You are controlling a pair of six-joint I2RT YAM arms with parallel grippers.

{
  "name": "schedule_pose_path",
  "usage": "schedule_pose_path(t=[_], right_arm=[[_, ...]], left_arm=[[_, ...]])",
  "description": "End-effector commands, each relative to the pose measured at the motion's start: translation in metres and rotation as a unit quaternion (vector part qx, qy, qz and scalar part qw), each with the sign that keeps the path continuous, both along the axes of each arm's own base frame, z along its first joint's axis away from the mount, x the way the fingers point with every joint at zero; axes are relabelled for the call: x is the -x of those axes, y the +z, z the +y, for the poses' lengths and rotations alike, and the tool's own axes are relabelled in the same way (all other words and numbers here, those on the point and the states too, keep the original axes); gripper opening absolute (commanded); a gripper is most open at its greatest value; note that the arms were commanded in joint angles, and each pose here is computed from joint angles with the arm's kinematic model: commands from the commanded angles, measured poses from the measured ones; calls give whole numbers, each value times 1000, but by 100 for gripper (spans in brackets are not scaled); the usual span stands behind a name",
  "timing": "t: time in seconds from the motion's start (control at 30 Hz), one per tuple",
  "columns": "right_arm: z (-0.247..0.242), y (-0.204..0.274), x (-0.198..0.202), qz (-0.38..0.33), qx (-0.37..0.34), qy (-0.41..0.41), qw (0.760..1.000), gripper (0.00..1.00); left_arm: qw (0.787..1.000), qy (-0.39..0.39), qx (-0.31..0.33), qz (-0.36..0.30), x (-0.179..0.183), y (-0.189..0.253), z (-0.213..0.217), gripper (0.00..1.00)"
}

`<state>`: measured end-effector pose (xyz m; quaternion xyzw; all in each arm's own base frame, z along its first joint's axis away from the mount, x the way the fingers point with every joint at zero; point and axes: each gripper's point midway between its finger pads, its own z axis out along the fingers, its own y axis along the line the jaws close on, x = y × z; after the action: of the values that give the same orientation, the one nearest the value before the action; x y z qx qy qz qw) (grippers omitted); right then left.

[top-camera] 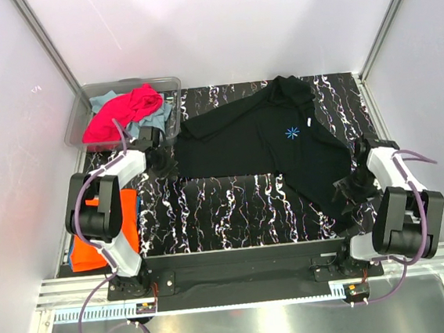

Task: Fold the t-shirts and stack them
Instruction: Flatten the tshirt out

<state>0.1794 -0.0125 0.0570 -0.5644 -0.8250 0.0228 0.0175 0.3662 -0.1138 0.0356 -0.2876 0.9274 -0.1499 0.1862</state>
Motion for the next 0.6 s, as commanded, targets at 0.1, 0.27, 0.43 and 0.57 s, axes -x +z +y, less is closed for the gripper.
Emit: schedule_pose_path(t=[0.1,0.27,0.43,0.57], right_arm=[[-32,0,5,1,63,-108,992,55],[-10,-24,-9,-8,1,-181,983,48],[-11,-46,-44,-19,-27,-154,988,48],[-12,-52,-73,-47,-36,-120,991,47]], left_arm=[[999,-18,-9,-35,-10,18,1,0],[999,-12,-12,-36,-15,19,6,0],[999,-15,-6,-34,-21,20,10,0],[999,-15,-7,-35,-22,21,10,0]])
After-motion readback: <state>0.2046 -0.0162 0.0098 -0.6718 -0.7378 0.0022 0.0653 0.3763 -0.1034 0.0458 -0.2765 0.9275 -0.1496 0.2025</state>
